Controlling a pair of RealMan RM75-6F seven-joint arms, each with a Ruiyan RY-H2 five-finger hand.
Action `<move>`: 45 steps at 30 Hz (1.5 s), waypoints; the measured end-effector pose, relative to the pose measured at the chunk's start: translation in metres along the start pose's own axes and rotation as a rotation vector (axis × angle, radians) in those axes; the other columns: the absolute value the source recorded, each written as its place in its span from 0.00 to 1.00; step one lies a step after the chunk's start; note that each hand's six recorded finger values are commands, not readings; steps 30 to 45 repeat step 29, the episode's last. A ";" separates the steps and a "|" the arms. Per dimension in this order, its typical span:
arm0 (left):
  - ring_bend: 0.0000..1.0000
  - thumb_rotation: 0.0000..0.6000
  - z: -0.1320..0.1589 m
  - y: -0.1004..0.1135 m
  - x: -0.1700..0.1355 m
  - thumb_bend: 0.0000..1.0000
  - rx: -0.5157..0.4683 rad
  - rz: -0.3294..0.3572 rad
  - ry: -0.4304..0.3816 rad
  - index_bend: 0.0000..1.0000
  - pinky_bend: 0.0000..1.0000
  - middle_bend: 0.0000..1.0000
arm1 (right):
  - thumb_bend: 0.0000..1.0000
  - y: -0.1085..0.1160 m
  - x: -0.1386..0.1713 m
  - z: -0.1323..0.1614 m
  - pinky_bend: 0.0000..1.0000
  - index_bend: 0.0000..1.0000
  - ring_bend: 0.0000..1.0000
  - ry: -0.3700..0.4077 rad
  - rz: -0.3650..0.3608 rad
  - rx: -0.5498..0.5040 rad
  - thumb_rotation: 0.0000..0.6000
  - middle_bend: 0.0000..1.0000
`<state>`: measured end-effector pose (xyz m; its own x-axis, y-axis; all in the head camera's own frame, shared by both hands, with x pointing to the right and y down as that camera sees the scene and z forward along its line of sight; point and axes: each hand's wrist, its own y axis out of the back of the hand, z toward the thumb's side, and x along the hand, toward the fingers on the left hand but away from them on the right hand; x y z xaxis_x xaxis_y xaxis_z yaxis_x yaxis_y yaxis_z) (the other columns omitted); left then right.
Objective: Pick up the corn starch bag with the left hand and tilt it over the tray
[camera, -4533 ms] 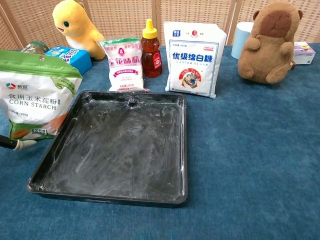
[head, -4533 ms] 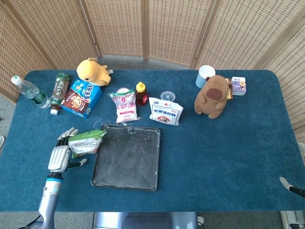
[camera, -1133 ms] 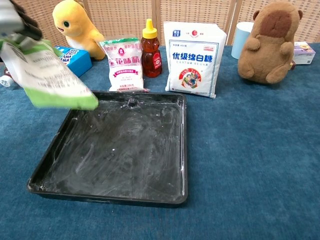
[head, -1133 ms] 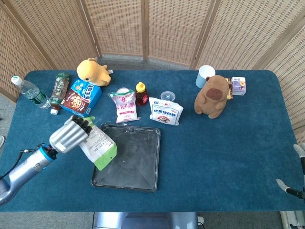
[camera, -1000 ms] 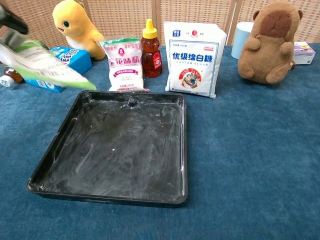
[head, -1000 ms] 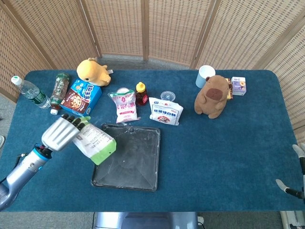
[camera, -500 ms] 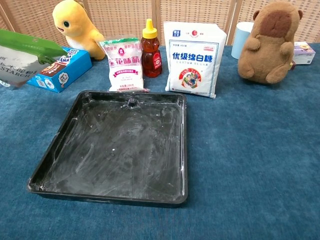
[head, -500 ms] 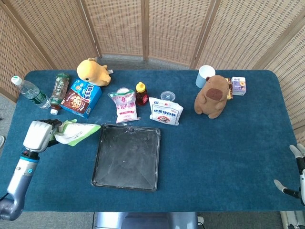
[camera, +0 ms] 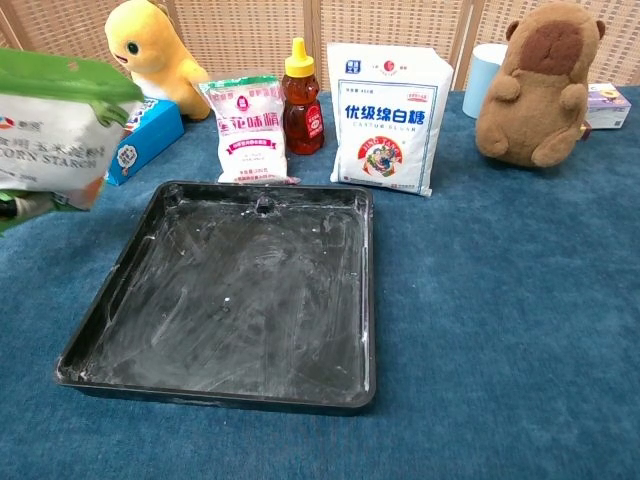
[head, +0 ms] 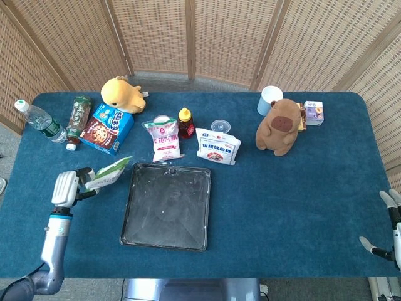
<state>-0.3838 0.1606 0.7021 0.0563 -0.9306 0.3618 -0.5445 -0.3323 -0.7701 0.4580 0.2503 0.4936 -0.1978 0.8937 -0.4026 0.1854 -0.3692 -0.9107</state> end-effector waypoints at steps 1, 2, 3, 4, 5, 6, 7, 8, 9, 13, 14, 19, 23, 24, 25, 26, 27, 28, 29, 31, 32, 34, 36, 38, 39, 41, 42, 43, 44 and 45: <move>0.58 1.00 0.000 -0.002 0.000 0.35 -0.010 -0.001 0.005 0.87 0.59 0.70 | 0.09 0.000 0.000 0.000 0.00 0.03 0.00 0.000 0.000 -0.001 1.00 0.00; 0.54 1.00 0.001 -0.004 0.000 0.35 -0.019 -0.002 0.009 0.82 0.55 0.63 | 0.09 0.001 0.000 0.000 0.00 0.03 0.00 0.000 -0.001 -0.003 1.00 0.00; 0.46 1.00 0.001 -0.007 -0.001 0.33 -0.030 -0.004 0.012 0.72 0.51 0.52 | 0.09 0.001 0.000 0.000 0.00 0.03 0.00 -0.001 -0.003 -0.002 1.00 0.00; 0.40 1.00 0.002 -0.008 -0.001 0.31 -0.035 -0.007 0.012 0.63 0.47 0.43 | 0.09 0.001 0.000 -0.001 0.00 0.03 0.00 -0.002 -0.004 -0.003 1.00 0.00; 0.30 1.00 0.002 -0.009 -0.001 0.27 -0.038 -0.013 0.010 0.47 0.40 0.29 | 0.09 0.002 0.000 -0.001 0.00 0.03 0.00 -0.002 -0.005 -0.003 1.00 0.00; 0.23 1.00 0.003 -0.012 -0.002 0.22 -0.040 -0.024 0.007 0.31 0.34 0.17 | 0.09 0.002 0.000 -0.001 0.00 0.03 0.00 -0.002 -0.006 -0.004 1.00 0.00; 0.20 1.00 0.003 -0.014 -0.003 0.18 -0.041 -0.035 0.006 0.22 0.31 0.10 | 0.09 0.002 0.000 -0.001 0.00 0.03 0.00 -0.003 -0.005 -0.006 1.00 0.00; 0.17 1.00 0.003 -0.016 -0.003 0.14 -0.042 -0.048 0.005 0.12 0.27 0.04 | 0.09 0.002 0.000 -0.001 0.00 0.03 0.00 -0.002 -0.005 -0.007 1.00 0.00; 0.16 1.00 0.003 -0.019 -0.005 0.10 -0.038 -0.070 0.003 0.07 0.25 0.01 | 0.09 0.002 0.000 0.000 0.00 0.03 0.00 -0.002 -0.004 -0.008 1.00 0.00; 0.09 1.00 0.005 -0.021 -0.010 0.01 -0.037 -0.103 -0.021 0.00 0.20 0.00 | 0.09 0.003 0.001 0.000 0.00 0.03 0.00 0.001 -0.006 -0.012 1.00 0.00; 0.08 1.00 0.006 -0.019 -0.011 0.00 -0.043 -0.100 -0.029 0.00 0.19 0.00 | 0.09 0.004 0.001 0.000 0.00 0.03 0.00 0.001 -0.007 -0.013 1.00 0.00; 0.07 1.00 0.008 -0.006 -0.022 0.00 -0.086 -0.070 -0.065 0.00 0.17 0.00 | 0.09 0.003 0.001 0.000 0.00 0.03 0.00 0.004 -0.002 -0.013 1.00 0.00; 0.06 1.00 0.010 0.005 -0.032 0.00 -0.133 -0.042 -0.088 0.00 0.16 0.00 | 0.09 0.003 0.001 0.001 0.00 0.03 0.00 0.005 -0.003 -0.012 1.00 0.00; 0.06 1.00 0.011 0.009 -0.035 0.00 -0.146 -0.030 -0.096 0.00 0.16 0.00 | 0.09 0.003 0.001 0.001 0.00 0.03 0.00 0.005 -0.003 -0.011 1.00 0.00; 0.06 1.00 0.012 0.013 -0.037 0.00 -0.155 -0.018 -0.104 0.00 0.15 0.00 | 0.09 0.003 0.001 0.001 0.00 0.03 0.00 0.006 -0.003 -0.011 1.00 0.00; 0.06 1.00 0.012 0.018 -0.040 0.00 -0.164 -0.004 -0.112 0.00 0.15 0.00 | 0.09 0.003 0.002 0.001 0.00 0.03 0.00 0.007 -0.003 -0.011 1.00 0.00; 0.05 1.00 0.013 0.024 -0.044 0.00 -0.176 0.015 -0.123 0.00 0.15 0.00 | 0.09 0.003 0.002 0.001 0.00 0.03 0.00 0.007 -0.003 -0.011 1.00 0.00; 0.05 1.00 0.014 0.030 -0.047 0.00 -0.181 0.031 -0.131 0.00 0.15 0.00 | 0.09 0.003 0.002 0.002 0.00 0.03 0.00 0.008 -0.003 -0.011 1.00 0.00; 0.05 1.00 0.014 0.037 -0.050 0.00 -0.183 0.049 -0.138 0.00 0.15 0.00 | 0.09 0.003 0.002 0.002 0.00 0.03 0.00 0.010 -0.003 -0.011 1.00 0.00; 0.05 1.00 0.014 0.037 -0.050 0.00 -0.183 0.049 -0.138 0.00 0.15 0.00 | 0.09 0.003 0.002 0.002 0.00 0.03 0.00 0.010 -0.003 -0.011 1.00 0.00; 0.05 1.00 0.014 0.037 -0.050 0.00 -0.183 0.049 -0.138 0.00 0.15 0.00 | 0.09 0.003 0.002 0.002 0.00 0.03 0.00 0.010 -0.003 -0.011 1.00 0.00; 0.05 1.00 0.014 0.037 -0.050 0.00 -0.183 0.049 -0.138 0.00 0.15 0.00 | 0.09 0.003 0.002 0.002 0.00 0.03 0.00 0.010 -0.003 -0.011 1.00 0.00; 0.05 1.00 0.014 0.037 -0.050 0.00 -0.183 0.049 -0.138 0.00 0.15 0.00 | 0.09 0.003 0.002 0.002 0.00 0.03 0.00 0.010 -0.003 -0.011 1.00 0.00; 0.05 1.00 0.014 0.037 -0.050 0.00 -0.183 0.049 -0.138 0.00 0.15 0.00 | 0.09 0.003 0.002 0.002 0.00 0.03 0.00 0.010 -0.003 -0.011 1.00 0.00; 0.05 1.00 0.014 0.037 -0.050 0.00 -0.183 0.049 -0.138 0.00 0.15 0.00 | 0.09 0.003 0.002 0.002 0.00 0.03 0.00 0.010 -0.003 -0.011 1.00 0.00; 0.05 1.00 0.014 0.037 -0.050 0.00 -0.183 0.049 -0.138 0.00 0.15 0.00 | 0.09 0.003 0.002 0.002 0.00 0.03 0.00 0.010 -0.003 -0.011 1.00 0.00; 0.05 1.00 0.014 0.037 -0.050 0.00 -0.183 0.049 -0.138 0.00 0.15 0.00 | 0.09 0.003 0.002 0.002 0.00 0.03 0.00 0.010 -0.003 -0.011 1.00 0.00; 0.05 1.00 0.014 0.037 -0.050 0.00 -0.183 0.049 -0.138 0.00 0.15 0.00 | 0.09 0.003 0.002 0.002 0.00 0.03 0.00 0.010 -0.003 -0.011 1.00 0.00; 0.05 1.00 0.014 0.037 -0.050 0.00 -0.183 0.049 -0.138 0.00 0.15 0.00 | 0.09 0.003 0.002 0.002 0.00 0.03 0.00 0.010 -0.003 -0.011 1.00 0.00; 0.05 1.00 0.014 0.037 -0.050 0.00 -0.183 0.049 -0.138 0.00 0.15 0.00 | 0.09 0.003 0.002 0.002 0.00 0.03 0.00 0.010 -0.003 -0.011 1.00 0.00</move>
